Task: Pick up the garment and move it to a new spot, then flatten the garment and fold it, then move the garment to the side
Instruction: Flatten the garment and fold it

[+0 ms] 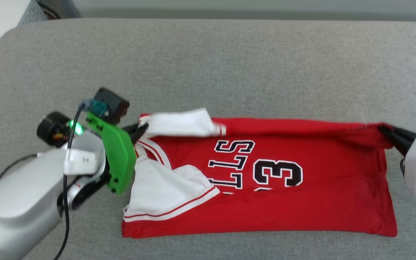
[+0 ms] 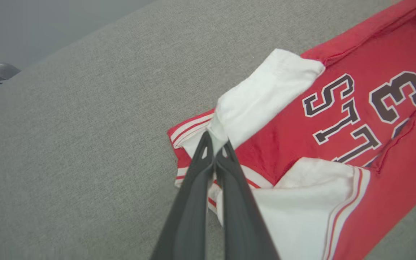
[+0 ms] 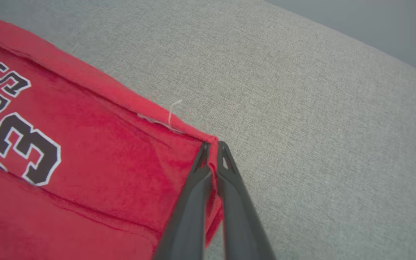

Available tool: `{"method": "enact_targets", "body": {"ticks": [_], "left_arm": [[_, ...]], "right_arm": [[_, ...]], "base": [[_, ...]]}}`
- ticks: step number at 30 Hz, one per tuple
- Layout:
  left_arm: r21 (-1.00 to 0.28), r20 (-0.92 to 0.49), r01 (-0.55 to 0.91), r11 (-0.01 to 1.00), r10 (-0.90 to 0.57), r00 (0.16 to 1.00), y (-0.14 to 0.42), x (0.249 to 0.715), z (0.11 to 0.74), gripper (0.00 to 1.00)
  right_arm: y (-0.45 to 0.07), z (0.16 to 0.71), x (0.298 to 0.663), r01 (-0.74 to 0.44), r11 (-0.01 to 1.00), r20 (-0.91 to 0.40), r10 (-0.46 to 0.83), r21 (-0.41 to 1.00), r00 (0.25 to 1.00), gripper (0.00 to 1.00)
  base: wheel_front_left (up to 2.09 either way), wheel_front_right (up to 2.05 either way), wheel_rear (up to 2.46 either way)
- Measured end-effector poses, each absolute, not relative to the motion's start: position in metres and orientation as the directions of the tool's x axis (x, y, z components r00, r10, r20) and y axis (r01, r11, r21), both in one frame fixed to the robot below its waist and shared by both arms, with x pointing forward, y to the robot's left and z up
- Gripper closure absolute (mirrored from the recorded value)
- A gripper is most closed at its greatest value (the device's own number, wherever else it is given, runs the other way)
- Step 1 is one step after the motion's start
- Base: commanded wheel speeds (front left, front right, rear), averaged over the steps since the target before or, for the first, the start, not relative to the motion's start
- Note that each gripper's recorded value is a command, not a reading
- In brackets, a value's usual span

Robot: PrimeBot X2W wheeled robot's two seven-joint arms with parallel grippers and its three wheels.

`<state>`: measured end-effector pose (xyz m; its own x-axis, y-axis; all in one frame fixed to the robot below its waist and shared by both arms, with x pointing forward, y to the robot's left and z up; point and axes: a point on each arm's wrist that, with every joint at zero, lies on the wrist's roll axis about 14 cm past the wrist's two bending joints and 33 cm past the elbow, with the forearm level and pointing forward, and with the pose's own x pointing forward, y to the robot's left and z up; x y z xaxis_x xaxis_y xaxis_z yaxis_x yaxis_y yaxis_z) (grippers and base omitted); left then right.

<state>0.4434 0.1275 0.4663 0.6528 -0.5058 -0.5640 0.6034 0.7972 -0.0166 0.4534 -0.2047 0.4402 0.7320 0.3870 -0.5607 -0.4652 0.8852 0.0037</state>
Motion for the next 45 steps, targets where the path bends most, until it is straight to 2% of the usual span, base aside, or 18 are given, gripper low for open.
{"method": "enact_targets", "body": {"ticks": [7,13,23,25,26,27,28,33,34,37,41,45], "left_arm": [[-0.064,-0.596,0.565,0.822,-0.486,0.639,0.135,0.392,0.45,1.0],[-0.119,-0.64,0.524,0.843,-0.468,0.609,0.14,0.359,0.429,1.0],[-0.192,-0.707,0.473,0.86,-0.455,0.541,0.136,0.34,0.386,1.0],[-0.195,-0.712,0.467,0.863,-0.452,0.538,0.136,0.34,0.381,1.0],[-0.193,-0.707,0.462,0.866,-0.449,0.546,0.136,0.34,0.381,1.0],[-0.189,-0.697,0.455,0.87,-0.445,0.562,0.137,0.342,0.382,0.53],[-0.185,-0.684,0.448,0.875,-0.442,0.58,0.139,0.345,0.384,0.0],[-0.131,-0.57,0.399,0.908,-0.398,0.718,0.149,0.361,0.403,0.0],[-0.079,-0.482,0.348,0.934,-0.341,0.807,0.159,0.374,0.419,0.0],[-0.049,-0.385,0.287,0.957,-0.283,0.879,0.166,0.386,0.436,0.0],[-0.005,-0.283,0.209,0.978,-0.202,0.938,0.177,0.401,0.455,0.0],[0.001,-0.199,0.127,0.992,-0.125,0.972,0.185,0.415,0.474,0.0]], "right_arm": [[-0.204,0.43,0.41,-0.452,0.89,-0.557,0.405,0.058,0.725,1.0],[-0.203,0.419,0.386,-0.427,0.898,-0.565,0.41,0.109,0.716,1.0],[-0.202,0.369,0.348,-0.391,0.905,-0.707,0.385,0.166,0.593,1.0],[-0.202,0.367,0.348,-0.382,0.908,-0.707,0.382,0.169,0.595,1.0],[-0.201,0.368,0.349,-0.378,0.909,-0.701,0.384,0.173,0.602,0.84],[-0.2,0.37,0.35,-0.372,0.911,-0.692,0.385,0.178,0.611,0.24],[-0.2,0.372,0.351,-0.368,0.912,-0.685,0.386,0.182,0.618,0.0],[-0.197,0.4,0.362,-0.342,0.912,-0.606,0.408,0.228,0.683,0.0],[-0.199,0.426,0.372,-0.32,0.907,-0.547,0.42,0.273,0.724,0.0],[-0.208,0.448,0.38,-0.295,0.905,-0.511,0.417,0.305,0.751,0.0],[-0.226,0.457,0.388,-0.249,0.913,-0.528,0.392,0.323,0.754,0.0],[-0.237,0.442,0.386,-0.206,0.921,-0.605,0.375,0.332,0.702,0.0]], "base": [[0.0,0.0,0.0],[0.0,0.0,0.0],[0.0,0.0,0.0],[0.0,0.0,0.0],[0.0,0.0,0.0],[0.0,0.0,0.0],[0.0,0.0,0.0],[0.0,0.0,0.0],[0.0,0.0,0.0],[0.0,0.0,0.0],[0.0,0.0,0.0],[0.0,0.0,0.0]]}}
